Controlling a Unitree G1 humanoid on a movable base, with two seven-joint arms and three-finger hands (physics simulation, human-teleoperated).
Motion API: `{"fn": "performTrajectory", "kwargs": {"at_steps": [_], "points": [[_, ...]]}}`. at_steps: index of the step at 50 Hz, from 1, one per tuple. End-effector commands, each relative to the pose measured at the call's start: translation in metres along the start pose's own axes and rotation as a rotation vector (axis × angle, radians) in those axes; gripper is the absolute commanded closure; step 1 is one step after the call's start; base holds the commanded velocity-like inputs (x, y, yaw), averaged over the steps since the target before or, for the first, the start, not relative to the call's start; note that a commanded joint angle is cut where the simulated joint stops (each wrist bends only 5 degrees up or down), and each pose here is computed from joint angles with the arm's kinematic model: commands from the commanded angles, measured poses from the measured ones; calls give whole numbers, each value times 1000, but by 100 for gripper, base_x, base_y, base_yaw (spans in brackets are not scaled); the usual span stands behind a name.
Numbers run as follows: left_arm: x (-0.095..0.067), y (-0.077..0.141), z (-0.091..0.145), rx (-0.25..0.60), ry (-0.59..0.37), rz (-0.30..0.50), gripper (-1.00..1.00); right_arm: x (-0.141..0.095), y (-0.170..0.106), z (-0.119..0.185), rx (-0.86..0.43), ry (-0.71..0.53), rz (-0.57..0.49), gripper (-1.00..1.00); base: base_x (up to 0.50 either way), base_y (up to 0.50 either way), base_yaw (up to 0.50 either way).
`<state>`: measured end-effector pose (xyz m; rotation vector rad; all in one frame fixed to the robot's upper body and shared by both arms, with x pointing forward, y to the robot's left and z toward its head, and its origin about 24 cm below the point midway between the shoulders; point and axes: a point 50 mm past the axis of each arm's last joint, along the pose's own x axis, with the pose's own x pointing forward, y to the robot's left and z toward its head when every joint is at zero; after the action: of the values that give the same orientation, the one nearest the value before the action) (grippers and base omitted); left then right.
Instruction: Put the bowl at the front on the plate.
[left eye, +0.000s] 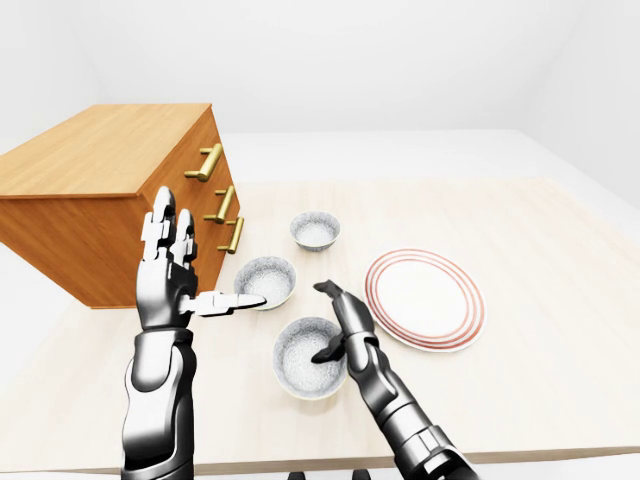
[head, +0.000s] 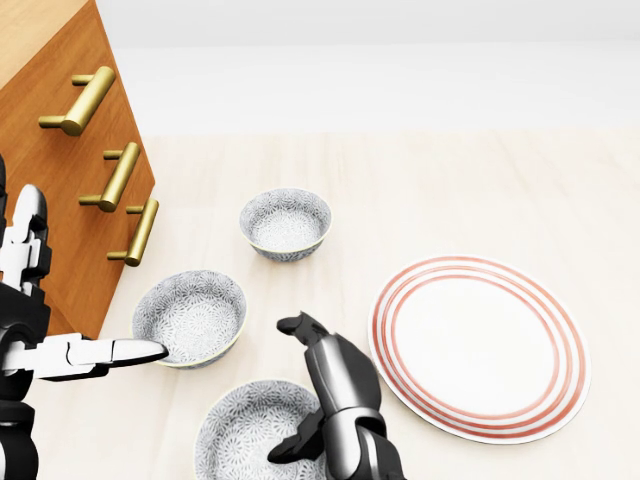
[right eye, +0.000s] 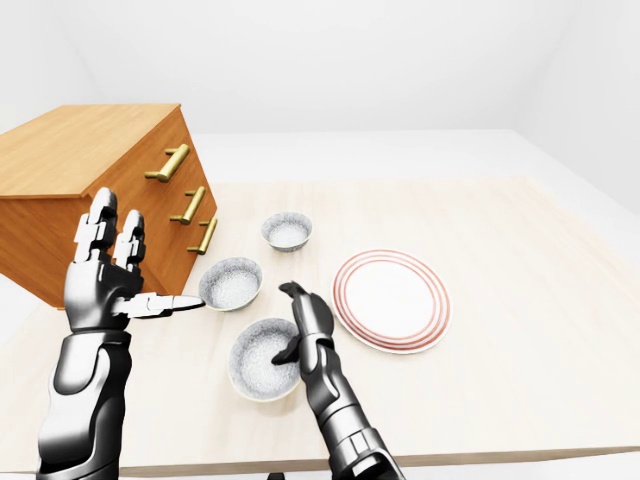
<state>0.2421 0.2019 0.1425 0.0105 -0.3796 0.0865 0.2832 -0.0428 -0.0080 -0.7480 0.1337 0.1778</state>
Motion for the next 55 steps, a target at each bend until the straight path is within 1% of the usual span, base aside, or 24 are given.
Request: {"fn": "performTrajectory", "kwargs": {"at_steps": [1,16,26,32,35,44,55], "points": [[0,0,2,-1,-9,0,-100,-6,9,-15,-19,51,11,100,0,0,0],[1,0,0,-1,-1,1,-100,-8,3,-7,-11,9,8,100,0,0,0],[1,0,-1,-1,3,1,-100,-8,-14,9,9,-68,-11,100,0,0,0],[1,0,-1,0,4,2,-100,-1,-37,22,30,-123,-45,100,0,0,0],[1,0,-1,0,4,2,-100,3,-43,24,38,-128,-58,100,0,0,0],[1,0,-3,0,10,2,-100,6,-80,50,64,-246,-104,100,0,0,0],[1,0,-3,-1,13,3,-100,17,-110,59,59,-284,-148,100,0,0,0]]}}
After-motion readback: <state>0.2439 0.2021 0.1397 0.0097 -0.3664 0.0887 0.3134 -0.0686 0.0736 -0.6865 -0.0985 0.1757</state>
